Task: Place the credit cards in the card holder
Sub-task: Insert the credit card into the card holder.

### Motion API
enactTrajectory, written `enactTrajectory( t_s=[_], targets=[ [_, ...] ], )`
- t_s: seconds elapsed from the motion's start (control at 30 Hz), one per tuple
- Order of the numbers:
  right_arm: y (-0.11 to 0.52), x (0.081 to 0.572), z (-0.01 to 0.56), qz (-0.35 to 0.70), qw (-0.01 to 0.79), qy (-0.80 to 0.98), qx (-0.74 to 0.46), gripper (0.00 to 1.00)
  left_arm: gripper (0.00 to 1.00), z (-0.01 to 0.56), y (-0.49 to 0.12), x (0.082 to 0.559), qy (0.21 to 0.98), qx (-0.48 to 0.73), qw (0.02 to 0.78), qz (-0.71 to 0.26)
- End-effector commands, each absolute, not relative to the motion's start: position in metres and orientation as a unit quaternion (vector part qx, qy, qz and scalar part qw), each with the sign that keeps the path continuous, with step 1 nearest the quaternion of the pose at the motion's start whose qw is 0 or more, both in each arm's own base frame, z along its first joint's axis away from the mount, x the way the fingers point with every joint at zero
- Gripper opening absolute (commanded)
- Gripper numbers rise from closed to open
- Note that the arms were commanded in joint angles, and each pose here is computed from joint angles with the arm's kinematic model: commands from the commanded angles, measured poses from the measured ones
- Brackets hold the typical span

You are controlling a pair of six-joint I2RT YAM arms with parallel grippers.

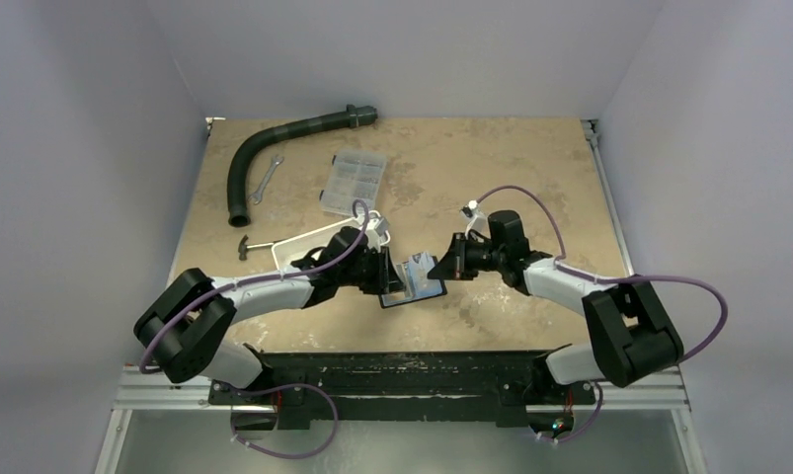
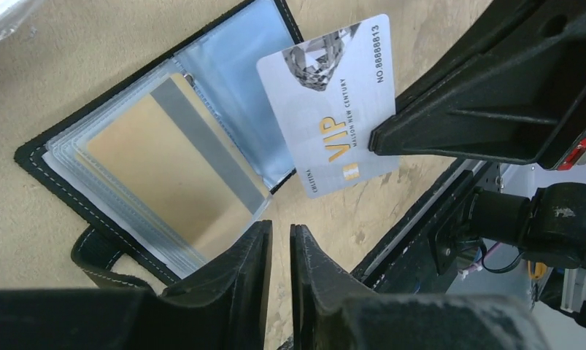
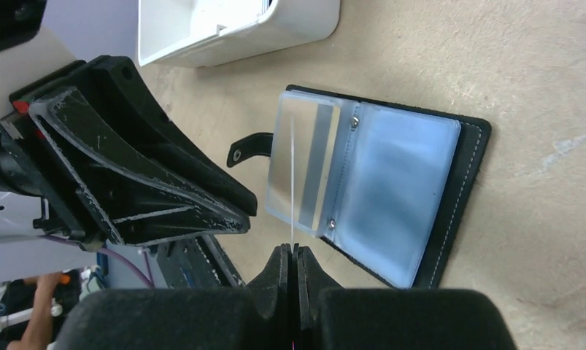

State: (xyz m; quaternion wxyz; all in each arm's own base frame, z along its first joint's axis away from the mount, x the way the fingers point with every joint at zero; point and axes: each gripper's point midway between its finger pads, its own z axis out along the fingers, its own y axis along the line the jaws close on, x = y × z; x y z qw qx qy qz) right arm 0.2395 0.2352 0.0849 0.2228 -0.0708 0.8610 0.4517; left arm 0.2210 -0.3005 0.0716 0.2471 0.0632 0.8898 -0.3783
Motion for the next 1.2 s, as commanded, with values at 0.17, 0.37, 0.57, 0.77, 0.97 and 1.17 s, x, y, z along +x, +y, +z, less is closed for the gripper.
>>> enactTrajectory(
  t_s=[0.17, 0.37, 0.57, 0.77, 0.97, 1.17],
  targets=[
    [0.254, 0.240, 0.083, 0.519, 0.212, 0.824, -0.080, 0.00, 0.11, 0.048, -0.292, 0.221, 0.908, 0.073, 0.235, -0.338],
    [0.255, 0.245, 0.079, 0.514, 0.217, 0.826, -0.079, 0.00, 0.10, 0.036, -0.275, 0.219, 0.923, 0.065, 0.236, -0.297],
    [0.255, 0.247, 0.072, 0.513, 0.213, 0.828, -0.076, 0.00, 0.08, 0.029, -0.266, 0.217, 0.931, 0.057, 0.232, -0.277],
    [0.253, 0.250, 0.067, 0.505, 0.217, 0.832, -0.072, 0.00, 0.07, 0.025, -0.263, 0.214, 0.933, 0.056, 0.229, -0.273],
    [0.251, 0.252, 0.061, 0.501, 0.216, 0.836, -0.067, 0.00, 0.06, 0.025, -0.263, 0.213, 0.933, 0.057, 0.228, -0.274],
    [0.250, 0.252, 0.054, 0.495, 0.212, 0.840, -0.065, 0.00, 0.06, 0.025, -0.262, 0.212, 0.932, 0.058, 0.229, -0.274]
  ],
)
